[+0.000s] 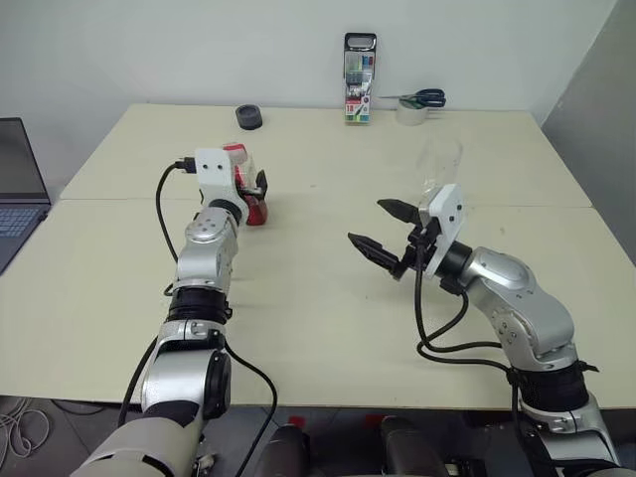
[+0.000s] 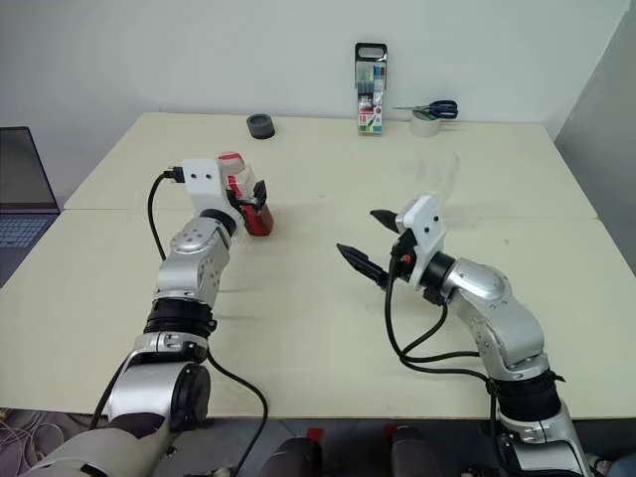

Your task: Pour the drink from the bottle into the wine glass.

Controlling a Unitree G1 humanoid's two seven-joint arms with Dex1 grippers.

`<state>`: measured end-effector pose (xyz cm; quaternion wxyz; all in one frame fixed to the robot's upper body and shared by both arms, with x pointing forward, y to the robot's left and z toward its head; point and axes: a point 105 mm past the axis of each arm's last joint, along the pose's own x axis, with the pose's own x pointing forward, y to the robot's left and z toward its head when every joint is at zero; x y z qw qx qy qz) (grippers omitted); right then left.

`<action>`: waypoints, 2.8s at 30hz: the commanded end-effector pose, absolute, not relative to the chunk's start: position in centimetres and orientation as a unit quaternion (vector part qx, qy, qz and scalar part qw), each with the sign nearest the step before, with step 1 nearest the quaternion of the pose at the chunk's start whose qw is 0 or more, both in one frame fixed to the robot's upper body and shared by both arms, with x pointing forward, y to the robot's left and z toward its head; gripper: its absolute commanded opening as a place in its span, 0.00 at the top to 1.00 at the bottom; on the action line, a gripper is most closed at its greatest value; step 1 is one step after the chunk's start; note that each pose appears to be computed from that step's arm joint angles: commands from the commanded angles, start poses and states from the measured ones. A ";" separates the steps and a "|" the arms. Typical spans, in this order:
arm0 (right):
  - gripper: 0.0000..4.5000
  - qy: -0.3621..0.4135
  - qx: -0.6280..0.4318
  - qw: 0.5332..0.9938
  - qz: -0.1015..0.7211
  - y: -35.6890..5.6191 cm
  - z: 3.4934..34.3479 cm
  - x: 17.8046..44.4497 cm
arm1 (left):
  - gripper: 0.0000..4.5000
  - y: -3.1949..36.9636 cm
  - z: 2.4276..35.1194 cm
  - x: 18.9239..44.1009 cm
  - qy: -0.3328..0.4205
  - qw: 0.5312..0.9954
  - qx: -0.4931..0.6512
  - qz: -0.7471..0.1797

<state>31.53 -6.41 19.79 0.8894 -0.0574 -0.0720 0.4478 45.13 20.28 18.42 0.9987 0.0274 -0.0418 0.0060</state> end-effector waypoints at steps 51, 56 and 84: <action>0.00 -0.082 -0.108 0.876 0.464 -8.5 22.1 28.2 | 0.60 10.0 21.3 39.0 -0.140 0.914 -0.003 -0.382; 0.00 -0.067 -0.103 0.886 0.448 -9.2 22.5 27.7 | 0.60 7.2 20.3 37.6 -0.126 0.873 0.031 -0.471; 0.00 -0.093 -0.062 0.902 0.417 -4.7 24.5 30.3 | 0.60 2.9 19.6 35.0 -0.089 0.748 0.074 -0.654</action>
